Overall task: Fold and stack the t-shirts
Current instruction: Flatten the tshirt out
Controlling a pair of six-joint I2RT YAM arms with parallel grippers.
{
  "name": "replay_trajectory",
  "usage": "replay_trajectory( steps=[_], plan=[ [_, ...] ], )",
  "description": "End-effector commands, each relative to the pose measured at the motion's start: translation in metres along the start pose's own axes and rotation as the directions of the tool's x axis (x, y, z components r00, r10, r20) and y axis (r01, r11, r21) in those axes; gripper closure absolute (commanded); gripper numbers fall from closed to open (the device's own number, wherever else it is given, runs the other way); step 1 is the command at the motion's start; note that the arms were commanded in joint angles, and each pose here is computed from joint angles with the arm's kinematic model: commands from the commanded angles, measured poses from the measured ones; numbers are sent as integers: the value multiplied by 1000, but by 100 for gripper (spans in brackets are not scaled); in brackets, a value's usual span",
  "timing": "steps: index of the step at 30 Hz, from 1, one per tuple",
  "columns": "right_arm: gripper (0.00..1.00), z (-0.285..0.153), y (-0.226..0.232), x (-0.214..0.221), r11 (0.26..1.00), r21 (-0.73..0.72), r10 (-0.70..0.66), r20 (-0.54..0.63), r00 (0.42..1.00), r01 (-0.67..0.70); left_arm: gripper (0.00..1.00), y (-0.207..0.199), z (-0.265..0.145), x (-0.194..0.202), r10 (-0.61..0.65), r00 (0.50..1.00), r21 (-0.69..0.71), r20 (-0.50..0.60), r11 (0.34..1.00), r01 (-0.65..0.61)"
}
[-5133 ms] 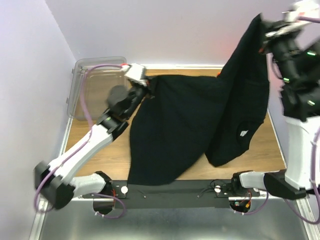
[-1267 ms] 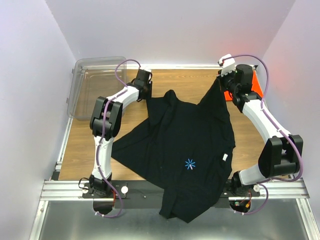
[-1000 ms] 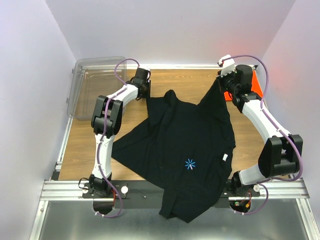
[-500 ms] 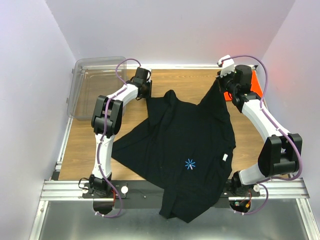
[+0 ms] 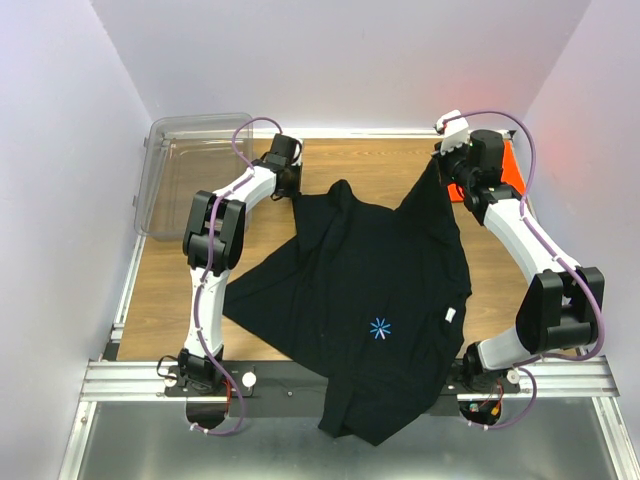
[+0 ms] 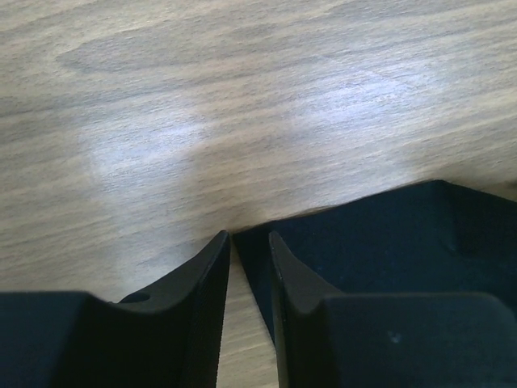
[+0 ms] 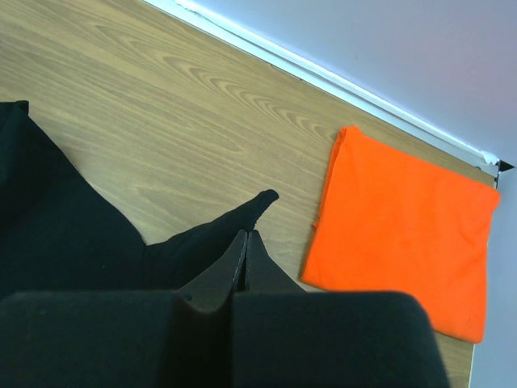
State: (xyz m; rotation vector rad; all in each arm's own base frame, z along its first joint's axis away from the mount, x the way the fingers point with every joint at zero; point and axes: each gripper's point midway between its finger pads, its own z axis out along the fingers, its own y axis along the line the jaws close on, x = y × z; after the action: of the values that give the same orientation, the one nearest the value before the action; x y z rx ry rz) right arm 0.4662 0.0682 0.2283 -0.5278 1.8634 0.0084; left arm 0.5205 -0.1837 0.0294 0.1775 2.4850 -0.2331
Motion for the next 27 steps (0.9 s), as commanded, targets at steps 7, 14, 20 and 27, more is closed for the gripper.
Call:
replay_trajectory(
  steps=[7,14,20,27],
  plan=[
    [99,3,2,2,1000,-11,15,8,1000,-15,78,-10,15,54,26,984,21,-178,1000,-23],
    [99,4,2,4,1000,-14,13,4,1000,-13,100,-1,11,49,44,986,-47,-163,998,-52],
    [99,3,0,4,1000,-6,2,5,1000,-2,100,0,-27,0,48,998,-88,-29,995,-51],
    [99,-3,-5,-5,1000,9,-23,21,1000,23,100,-3,-94,-42,41,987,-82,154,996,-29]
  ],
)
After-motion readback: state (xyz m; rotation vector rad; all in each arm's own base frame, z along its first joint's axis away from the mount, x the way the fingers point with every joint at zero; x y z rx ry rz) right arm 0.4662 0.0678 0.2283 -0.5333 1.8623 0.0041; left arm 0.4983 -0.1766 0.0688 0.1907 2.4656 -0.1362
